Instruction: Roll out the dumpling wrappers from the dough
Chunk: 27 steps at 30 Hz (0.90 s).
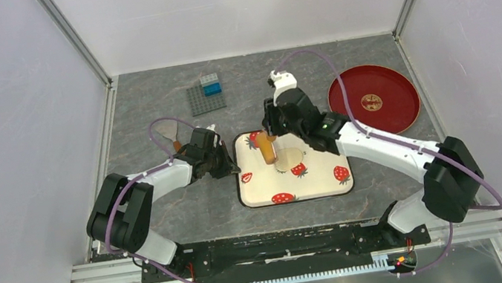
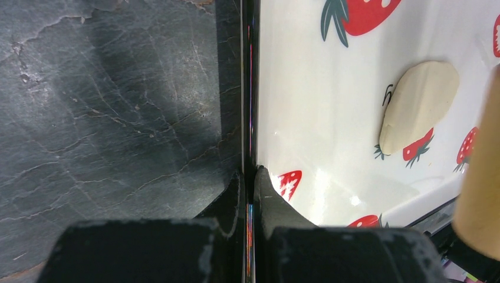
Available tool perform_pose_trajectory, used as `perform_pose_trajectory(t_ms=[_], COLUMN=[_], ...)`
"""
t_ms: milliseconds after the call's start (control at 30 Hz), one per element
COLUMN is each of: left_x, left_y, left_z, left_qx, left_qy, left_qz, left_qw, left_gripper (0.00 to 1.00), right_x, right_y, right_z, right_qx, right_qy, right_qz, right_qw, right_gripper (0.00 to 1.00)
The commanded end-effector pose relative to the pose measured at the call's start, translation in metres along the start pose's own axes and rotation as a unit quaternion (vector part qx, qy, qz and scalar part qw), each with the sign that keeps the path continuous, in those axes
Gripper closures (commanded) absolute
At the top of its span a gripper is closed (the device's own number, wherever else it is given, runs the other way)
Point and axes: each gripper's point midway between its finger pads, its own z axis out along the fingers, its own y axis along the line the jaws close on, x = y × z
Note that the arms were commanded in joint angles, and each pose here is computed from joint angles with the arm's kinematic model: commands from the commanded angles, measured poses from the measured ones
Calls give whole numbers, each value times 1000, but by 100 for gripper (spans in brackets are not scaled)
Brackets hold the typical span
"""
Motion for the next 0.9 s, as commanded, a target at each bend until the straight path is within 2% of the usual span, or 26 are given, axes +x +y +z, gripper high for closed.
perform_pose_trajectory(t_ms=[0, 200, 433, 700, 867], left_x=[49, 49, 49, 49, 50], left_y=[56, 55, 56, 56, 56], left_z=[5, 4, 4, 5, 5], left_qx=[-106, -105, -106, -106, -107], left_qy=[70, 69, 69, 71, 71], left_qz=[6, 6, 6, 6, 5], left_qw=[992, 992, 992, 992, 992], left_gripper=[98, 98, 98, 98, 98], right_x=[-54, -66, -85, -118, -117], right_y=[-10, -39, -54, -69, -77], right_z=[-11, -8, 20, 72, 115], right_qx=[-23, -7, -1, -6, -39], right_qy=[-41, -46, -43, -55, -46], right_qz=[26, 41, 43, 60, 89], right_qw=[999, 998, 998, 997, 994], right_gripper=[100, 100, 100, 100, 100])
